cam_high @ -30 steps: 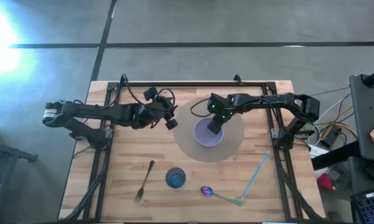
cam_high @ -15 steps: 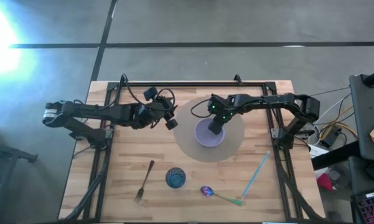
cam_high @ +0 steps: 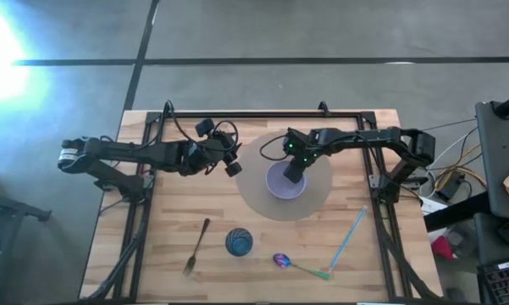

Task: Pick & Place Utensil
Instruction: Put the purple bowl on the placemat, then put the blue cup on the top-left corner of the placemat

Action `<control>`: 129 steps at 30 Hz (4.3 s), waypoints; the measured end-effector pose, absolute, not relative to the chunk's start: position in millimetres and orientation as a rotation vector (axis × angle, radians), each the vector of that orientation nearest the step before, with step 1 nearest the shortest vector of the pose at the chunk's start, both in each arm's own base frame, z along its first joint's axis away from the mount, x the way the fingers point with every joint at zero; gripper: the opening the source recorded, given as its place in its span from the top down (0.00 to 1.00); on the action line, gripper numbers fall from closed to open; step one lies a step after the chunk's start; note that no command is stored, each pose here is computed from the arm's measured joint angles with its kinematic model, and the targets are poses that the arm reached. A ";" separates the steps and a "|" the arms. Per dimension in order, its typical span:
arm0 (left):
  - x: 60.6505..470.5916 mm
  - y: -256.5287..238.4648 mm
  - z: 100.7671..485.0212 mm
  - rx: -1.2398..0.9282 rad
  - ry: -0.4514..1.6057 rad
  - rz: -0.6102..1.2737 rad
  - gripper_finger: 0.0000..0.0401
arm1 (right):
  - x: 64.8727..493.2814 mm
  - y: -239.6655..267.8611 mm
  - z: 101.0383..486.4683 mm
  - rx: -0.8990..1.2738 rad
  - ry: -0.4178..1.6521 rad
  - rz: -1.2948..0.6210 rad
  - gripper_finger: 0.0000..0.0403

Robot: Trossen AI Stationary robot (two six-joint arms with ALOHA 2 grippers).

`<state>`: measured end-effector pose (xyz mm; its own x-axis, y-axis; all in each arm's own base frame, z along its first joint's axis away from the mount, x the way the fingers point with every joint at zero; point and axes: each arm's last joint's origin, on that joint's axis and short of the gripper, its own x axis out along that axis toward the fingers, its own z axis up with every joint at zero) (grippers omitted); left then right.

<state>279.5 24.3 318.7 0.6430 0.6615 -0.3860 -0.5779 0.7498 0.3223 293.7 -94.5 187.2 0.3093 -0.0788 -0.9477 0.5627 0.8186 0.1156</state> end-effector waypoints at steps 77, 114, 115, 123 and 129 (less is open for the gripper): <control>260.0 -44.0 356.3 -0.249 0.769 0.002 0.58 | 213.1 -14.3 292.4 0.337 0.726 -0.206 0.68; 296.5 -108.2 320.1 -0.242 1.048 -0.031 0.58 | 212.5 -14.4 285.7 0.336 0.744 -0.218 0.68; 298.2 -109.2 317.5 -0.240 1.056 -0.029 0.58 | 212.4 -14.4 285.0 0.336 0.746 -0.218 0.67; 310.0 -114.2 299.3 -0.224 1.107 -0.014 0.58 | 211.6 -14.3 278.4 0.336 0.762 -0.221 0.67; 316.0 -116.2 288.1 -0.213 1.141 -0.003 0.58 | 210.9 -14.3 274.3 0.336 0.774 -0.222 0.69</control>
<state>316.0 -116.2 288.1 0.4187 -0.1108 -0.9013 -0.1060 0.9798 -0.1697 210.9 -14.3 274.3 0.6960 -0.0735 -0.7143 0.3171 0.9239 0.2139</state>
